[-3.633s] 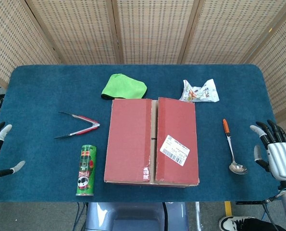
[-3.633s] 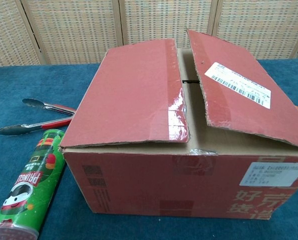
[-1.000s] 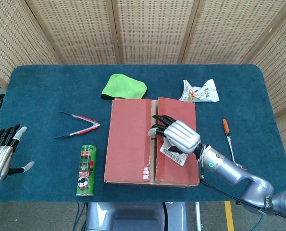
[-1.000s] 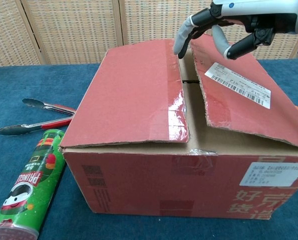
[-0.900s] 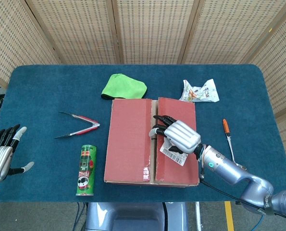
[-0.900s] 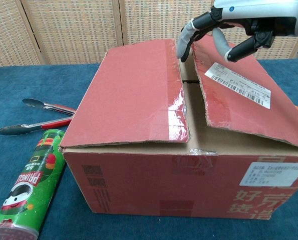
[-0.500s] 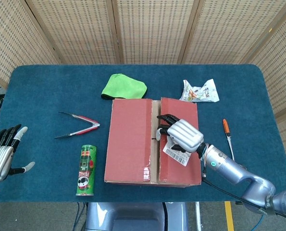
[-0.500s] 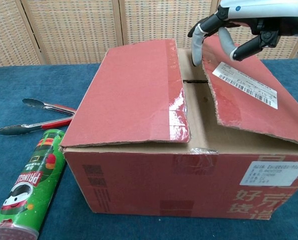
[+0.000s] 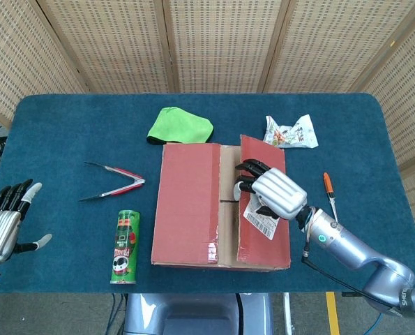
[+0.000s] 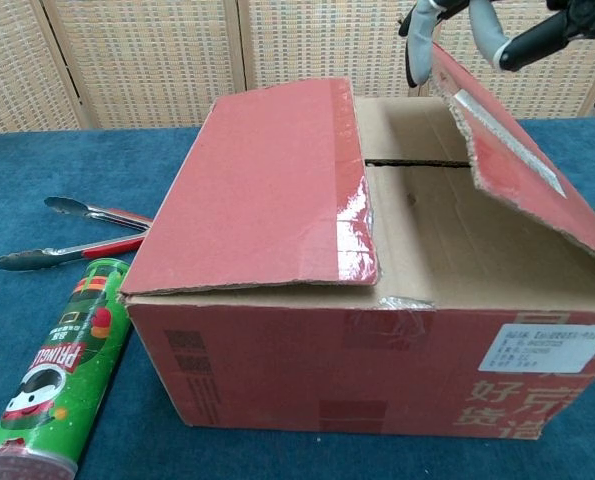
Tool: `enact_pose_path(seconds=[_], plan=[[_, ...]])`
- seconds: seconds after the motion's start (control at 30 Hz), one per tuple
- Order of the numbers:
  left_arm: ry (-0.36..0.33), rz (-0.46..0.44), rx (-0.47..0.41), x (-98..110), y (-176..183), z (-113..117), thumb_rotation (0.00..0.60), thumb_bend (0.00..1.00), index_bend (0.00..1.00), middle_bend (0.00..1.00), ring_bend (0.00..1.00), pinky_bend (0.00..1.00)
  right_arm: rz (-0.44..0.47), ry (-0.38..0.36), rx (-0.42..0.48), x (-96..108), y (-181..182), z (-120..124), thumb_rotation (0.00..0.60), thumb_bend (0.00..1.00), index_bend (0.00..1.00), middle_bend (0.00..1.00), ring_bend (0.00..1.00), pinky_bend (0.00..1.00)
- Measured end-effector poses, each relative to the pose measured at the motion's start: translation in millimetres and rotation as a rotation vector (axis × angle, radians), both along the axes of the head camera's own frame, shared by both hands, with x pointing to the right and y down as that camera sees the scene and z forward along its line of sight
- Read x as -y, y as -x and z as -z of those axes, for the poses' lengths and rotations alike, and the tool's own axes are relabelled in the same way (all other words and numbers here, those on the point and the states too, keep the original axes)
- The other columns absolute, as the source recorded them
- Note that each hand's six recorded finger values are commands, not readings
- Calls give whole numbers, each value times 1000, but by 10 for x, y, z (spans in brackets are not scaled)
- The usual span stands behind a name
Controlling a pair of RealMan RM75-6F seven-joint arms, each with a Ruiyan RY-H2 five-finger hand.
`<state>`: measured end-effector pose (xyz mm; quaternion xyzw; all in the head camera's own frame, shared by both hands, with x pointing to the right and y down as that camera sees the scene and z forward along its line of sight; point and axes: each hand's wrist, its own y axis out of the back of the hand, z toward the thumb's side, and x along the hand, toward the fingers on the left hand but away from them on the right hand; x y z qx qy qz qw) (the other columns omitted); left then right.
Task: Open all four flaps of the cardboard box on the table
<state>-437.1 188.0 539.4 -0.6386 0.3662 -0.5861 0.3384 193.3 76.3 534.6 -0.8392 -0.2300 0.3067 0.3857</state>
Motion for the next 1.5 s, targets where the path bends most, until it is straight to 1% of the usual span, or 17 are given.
enact_pose_path(seconds=[0.33, 0.63, 0.73, 1.0, 1.13, 1.3, 1.5], plan=[[-7, -15, -3, 16, -36, 16, 516, 193, 0, 0, 0, 0, -21, -56, -7, 45, -171, 304, 600, 1000, 473, 509, 163, 103], [-10, -20, -1, 23, -49, 18, 515, 193, 0, 0, 0, 0, -56, -105, -60, 139, -396, 489, 600, 1000, 473, 509, 163, 103], [-9, -18, -2, 19, -45, 18, 515, 193, 0, 0, 0, 0, -72, -112, -76, 166, -476, 531, 600, 1000, 473, 509, 163, 103], [-5, -16, -4, 11, -58, 24, 515, 193, 0, 0, 0, 0, -101, -128, -104, 229, -619, 587, 600, 1000, 473, 509, 163, 103], [-2, -13, -5, -8, -39, 28, 515, 193, 0, 0, 0, 0, -127, -147, -134, 265, -761, 608, 600, 1000, 473, 509, 163, 103], [0, -15, -7, -11, -37, 35, 515, 193, 0, 0, 0, 0, -142, -170, -170, 284, -872, 602, 600, 1000, 473, 509, 163, 103], [-3, -18, -5, -16, -23, 49, 515, 193, 0, 0, 0, 0, -169, -172, -200, 302, -1005, 576, 600, 1000, 473, 509, 163, 103]])
